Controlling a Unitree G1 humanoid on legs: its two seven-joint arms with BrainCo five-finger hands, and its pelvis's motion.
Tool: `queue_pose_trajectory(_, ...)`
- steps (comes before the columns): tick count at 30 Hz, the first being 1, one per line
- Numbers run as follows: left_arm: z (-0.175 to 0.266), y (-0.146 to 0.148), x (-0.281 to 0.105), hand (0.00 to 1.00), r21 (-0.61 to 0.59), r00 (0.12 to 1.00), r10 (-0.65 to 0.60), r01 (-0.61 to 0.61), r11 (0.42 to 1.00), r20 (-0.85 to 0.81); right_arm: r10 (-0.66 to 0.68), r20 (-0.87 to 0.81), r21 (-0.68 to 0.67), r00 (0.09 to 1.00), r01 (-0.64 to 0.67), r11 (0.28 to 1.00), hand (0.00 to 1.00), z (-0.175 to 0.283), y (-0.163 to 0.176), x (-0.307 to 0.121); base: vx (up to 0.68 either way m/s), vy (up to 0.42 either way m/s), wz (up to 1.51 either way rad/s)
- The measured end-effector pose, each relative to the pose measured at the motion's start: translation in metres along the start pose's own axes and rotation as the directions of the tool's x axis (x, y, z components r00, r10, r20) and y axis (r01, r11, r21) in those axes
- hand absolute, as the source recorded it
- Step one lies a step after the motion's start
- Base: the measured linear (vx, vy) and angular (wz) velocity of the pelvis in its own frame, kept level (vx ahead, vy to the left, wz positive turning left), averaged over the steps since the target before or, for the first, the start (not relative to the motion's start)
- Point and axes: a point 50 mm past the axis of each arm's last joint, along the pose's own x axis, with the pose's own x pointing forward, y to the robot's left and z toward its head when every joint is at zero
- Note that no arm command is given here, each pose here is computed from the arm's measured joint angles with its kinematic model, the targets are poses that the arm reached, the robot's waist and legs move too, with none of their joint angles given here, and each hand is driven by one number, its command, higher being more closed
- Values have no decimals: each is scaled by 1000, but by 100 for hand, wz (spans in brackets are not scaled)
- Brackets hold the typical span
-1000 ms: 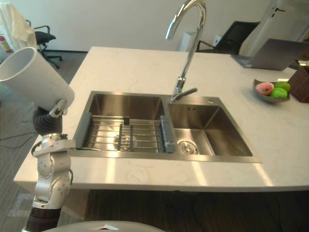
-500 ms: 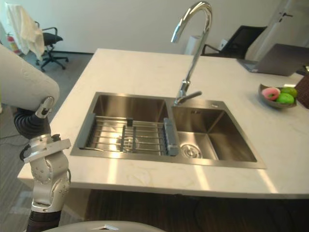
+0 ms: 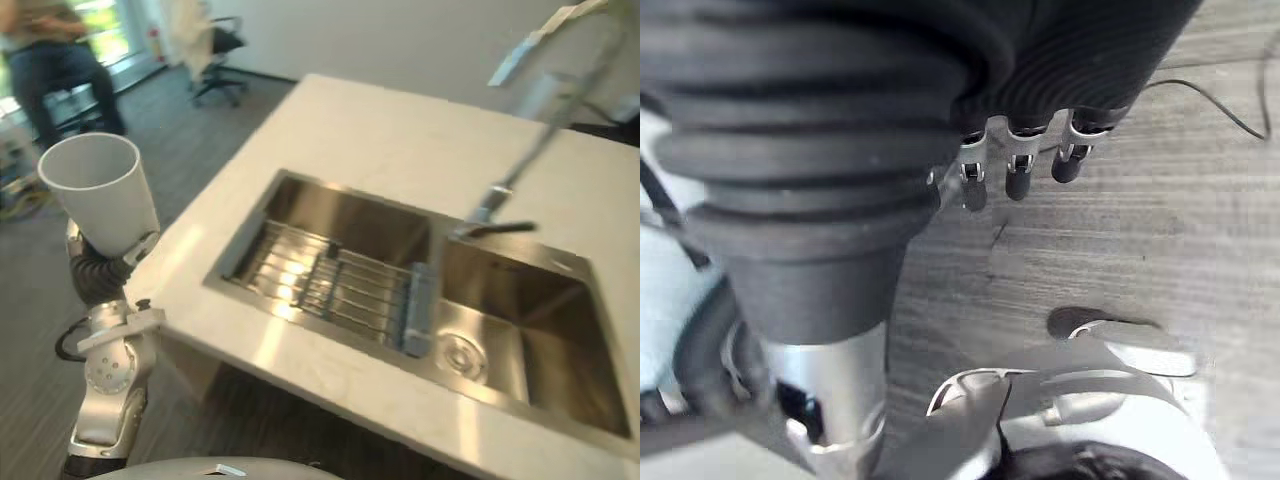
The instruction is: Walk over to the sink, pick up the cup, carry it to the dishwasher, place the cup inside the dishwasher, then close the dishwasher door
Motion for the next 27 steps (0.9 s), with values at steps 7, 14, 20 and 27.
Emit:
queue_pose_trajectory(7,13,-6,11,100,-34,986,-137,141,989,93,-52,86,90,995,44,995,0,31,-18,6,-187,11,227)
queue_pose_trajectory(14,14,-26,-1,100,-196,967,-236,252,948,99,-61,60,78,996,56,995,0,38,-18,10,-183,179,166)
queue_pose_trajectory(20,9,-51,-13,100,-259,935,-347,355,899,77,-40,42,62,998,37,997,0,30,-13,7,-86,134,87)
queue_pose_trajectory(27,-18,-97,-31,100,-287,869,-494,467,837,-27,-6,45,98,999,1,995,0,10,1,0,2,-31,134)
